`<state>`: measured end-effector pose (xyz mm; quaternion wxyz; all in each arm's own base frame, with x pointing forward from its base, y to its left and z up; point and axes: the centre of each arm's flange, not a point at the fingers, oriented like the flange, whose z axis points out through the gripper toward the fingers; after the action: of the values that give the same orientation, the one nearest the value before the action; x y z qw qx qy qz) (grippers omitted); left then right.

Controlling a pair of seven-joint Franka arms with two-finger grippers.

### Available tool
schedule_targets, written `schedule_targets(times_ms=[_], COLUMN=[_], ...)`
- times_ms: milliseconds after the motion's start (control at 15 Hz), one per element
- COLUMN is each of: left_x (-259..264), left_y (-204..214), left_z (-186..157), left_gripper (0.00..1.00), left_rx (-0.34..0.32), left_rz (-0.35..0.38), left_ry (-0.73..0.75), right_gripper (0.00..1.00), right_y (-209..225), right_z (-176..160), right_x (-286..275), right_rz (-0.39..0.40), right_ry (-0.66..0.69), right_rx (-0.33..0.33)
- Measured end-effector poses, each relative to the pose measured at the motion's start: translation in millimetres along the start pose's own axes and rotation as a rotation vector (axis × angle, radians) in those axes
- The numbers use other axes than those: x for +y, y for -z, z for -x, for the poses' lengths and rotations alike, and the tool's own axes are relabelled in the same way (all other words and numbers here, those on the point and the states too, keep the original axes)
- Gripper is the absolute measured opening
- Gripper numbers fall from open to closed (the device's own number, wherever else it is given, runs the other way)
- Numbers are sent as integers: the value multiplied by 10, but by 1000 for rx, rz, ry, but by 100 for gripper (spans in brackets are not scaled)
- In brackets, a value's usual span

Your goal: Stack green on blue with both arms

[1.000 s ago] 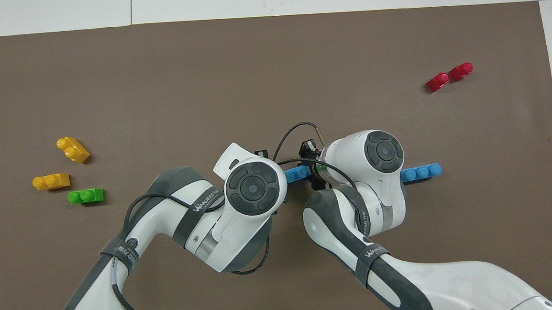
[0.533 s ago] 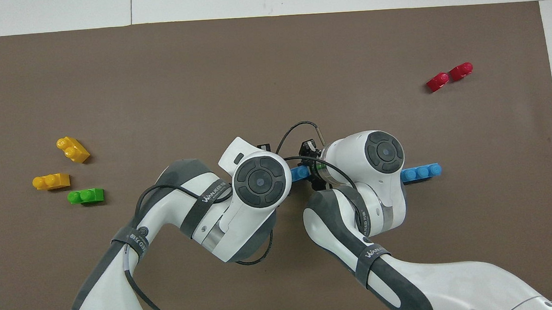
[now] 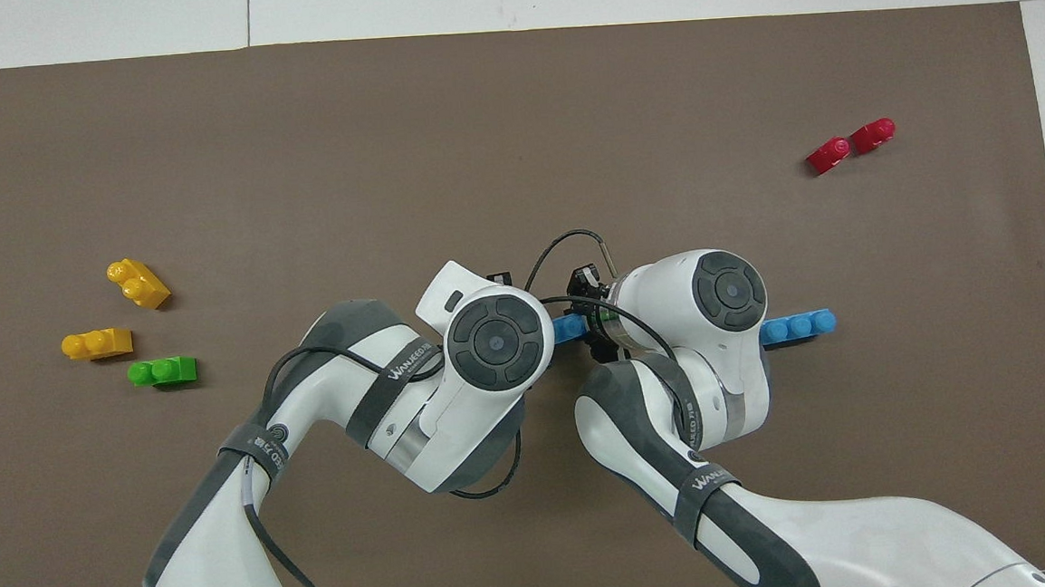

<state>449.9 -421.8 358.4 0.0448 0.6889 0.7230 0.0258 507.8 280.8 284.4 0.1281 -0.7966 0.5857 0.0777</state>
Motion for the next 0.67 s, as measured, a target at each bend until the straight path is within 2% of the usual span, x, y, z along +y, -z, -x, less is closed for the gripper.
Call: schedule_targets(times_ms=[67, 333, 667], left_x=[0, -86, -138], left_y=[2, 1, -63], left_z=[7, 110, 163], left_gripper=[34, 34, 34], left_rx=[-1, -10, -7], left_rz=[5, 13, 12], left_ry=[6, 21, 21], right_gripper=[41, 79, 80], right_y=[-17, -48, -51], right_z=[-18, -82, -84], right_x=[16, 49, 53], right_rz=[5, 10, 11], right_ry=[-2, -11, -11], right_rx=[2, 7, 7])
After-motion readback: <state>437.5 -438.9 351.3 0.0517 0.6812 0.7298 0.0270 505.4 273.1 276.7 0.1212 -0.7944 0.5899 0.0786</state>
